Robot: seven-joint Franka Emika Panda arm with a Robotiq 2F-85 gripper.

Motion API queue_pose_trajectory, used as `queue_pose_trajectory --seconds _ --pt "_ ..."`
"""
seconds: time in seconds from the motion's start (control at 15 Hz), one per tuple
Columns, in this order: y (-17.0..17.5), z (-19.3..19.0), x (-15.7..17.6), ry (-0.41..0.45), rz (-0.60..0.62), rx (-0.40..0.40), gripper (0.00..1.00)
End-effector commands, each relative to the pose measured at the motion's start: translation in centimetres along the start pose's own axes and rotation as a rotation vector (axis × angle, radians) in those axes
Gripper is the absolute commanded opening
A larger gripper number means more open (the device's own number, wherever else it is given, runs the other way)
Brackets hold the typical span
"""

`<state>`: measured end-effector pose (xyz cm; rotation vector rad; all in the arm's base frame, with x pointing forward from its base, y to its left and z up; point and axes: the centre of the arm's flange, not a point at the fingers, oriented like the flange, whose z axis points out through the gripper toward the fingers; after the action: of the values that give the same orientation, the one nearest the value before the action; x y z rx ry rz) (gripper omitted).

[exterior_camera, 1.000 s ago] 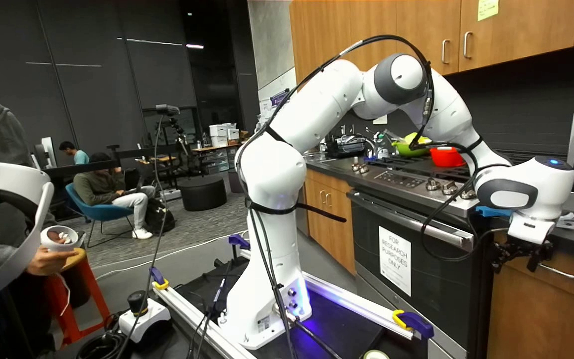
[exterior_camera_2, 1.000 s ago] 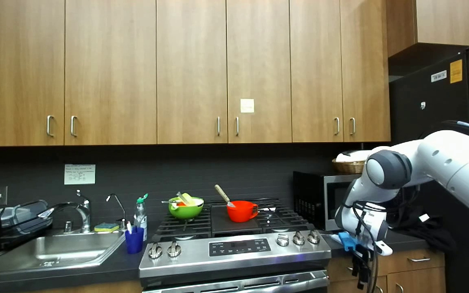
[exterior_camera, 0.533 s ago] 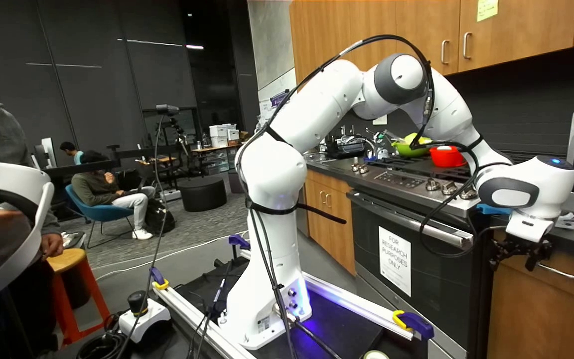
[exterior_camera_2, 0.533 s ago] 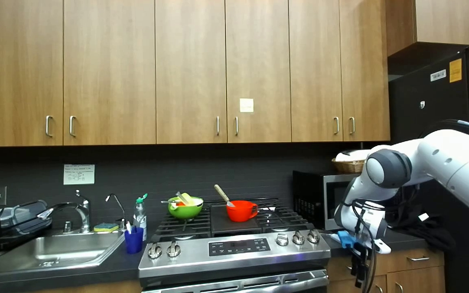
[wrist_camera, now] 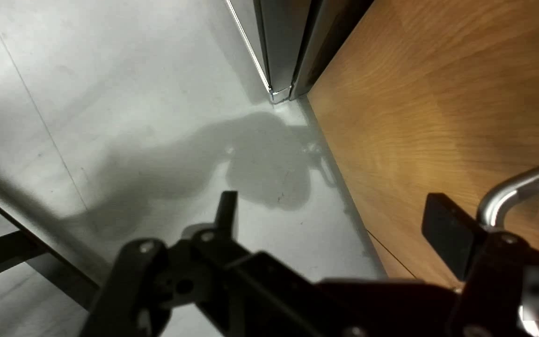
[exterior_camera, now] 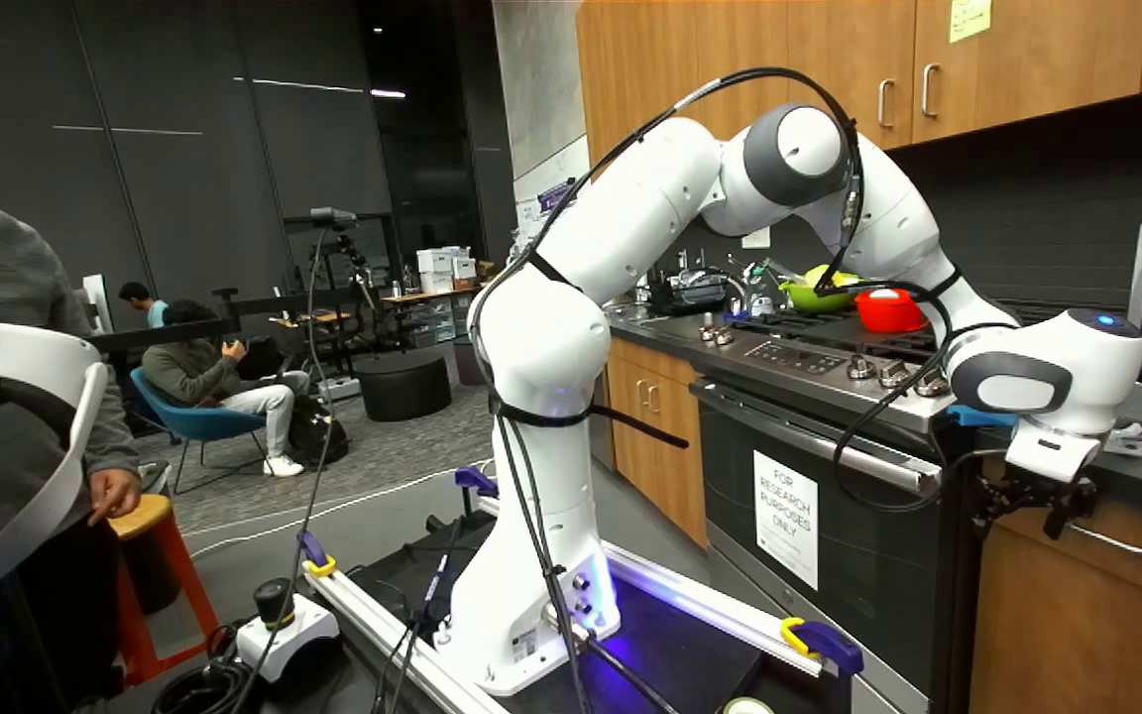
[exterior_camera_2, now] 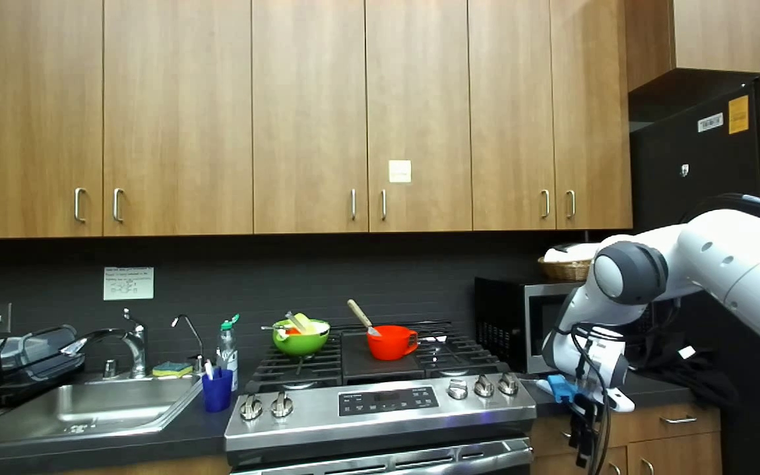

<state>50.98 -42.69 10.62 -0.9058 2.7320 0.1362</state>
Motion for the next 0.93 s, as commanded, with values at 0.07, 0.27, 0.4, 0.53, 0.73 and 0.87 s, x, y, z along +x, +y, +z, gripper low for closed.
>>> queue_pose_trajectory --seconds 0.07,0.27,0.4,0.53,0.73,0.87 --pt "3.0 -1.3 2.0 0.007 -0.005 0.019 1.0" --pt "4.6 -1.3 3.2 0.026 0.018 0.025 1.0" --pt "5.8 -1.7 4.0 0.028 0.046 0.035 1.0" --pt "6.9 -2.4 4.7 0.023 0.076 0.057 1.0" --pt "8.4 -4.3 5.8 -0.01 0.145 0.145 1.0" --pt "9.1 -5.6 6.3 -0.058 0.2 0.221 1.0"
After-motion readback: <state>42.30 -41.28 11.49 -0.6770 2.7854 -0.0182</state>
